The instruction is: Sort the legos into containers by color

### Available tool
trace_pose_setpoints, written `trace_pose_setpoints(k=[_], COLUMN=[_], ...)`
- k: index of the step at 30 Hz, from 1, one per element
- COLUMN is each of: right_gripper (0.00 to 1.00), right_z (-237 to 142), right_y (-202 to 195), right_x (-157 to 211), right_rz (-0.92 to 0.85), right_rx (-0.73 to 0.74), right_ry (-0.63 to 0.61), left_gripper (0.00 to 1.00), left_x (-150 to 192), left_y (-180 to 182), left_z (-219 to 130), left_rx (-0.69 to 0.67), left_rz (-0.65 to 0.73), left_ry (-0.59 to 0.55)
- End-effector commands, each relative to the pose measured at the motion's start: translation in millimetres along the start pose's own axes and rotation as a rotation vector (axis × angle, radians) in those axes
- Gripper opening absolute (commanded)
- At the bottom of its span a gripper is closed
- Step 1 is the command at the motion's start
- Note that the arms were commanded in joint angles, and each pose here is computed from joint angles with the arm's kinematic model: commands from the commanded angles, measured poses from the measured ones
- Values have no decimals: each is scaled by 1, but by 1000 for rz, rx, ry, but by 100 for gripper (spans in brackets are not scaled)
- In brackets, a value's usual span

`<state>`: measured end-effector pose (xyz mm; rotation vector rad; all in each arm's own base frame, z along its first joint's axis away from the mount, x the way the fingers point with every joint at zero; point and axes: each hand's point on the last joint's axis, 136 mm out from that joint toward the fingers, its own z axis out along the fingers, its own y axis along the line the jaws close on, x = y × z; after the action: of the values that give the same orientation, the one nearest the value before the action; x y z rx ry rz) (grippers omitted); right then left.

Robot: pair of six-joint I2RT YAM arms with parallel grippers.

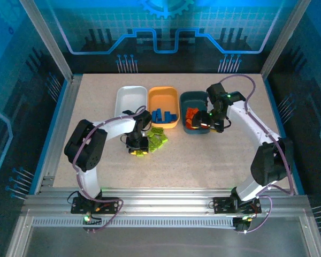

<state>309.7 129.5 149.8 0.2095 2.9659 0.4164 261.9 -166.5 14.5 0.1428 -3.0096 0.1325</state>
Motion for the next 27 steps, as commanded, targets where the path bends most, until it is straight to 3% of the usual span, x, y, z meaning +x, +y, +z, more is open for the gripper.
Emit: trace_pose_setpoints(k=[1,7,13,20,27], right_gripper=[82,82,82,82,83], right_z=[-4,-6,5,27,33], right_y=[3,10,29,58,75], right_x=[4,0,6,31,62], right_rz=[-6,-18,-63,-147,-232], right_rx=[-10,-32,-53,-63,-36], right_ry=[-6,-8,30,100,140], left_gripper=[35,21,21,22,24], left_x=[5,11,-2,-81,-165], left_y=[2,5,18,43,55], left_z=[4,-12,-76,-145,-150], left_rx=[-12,-7,28,34,29], left_rz=[4,-2,-28,-64,-115], left_ry=[16,6,-110,-271,-309])
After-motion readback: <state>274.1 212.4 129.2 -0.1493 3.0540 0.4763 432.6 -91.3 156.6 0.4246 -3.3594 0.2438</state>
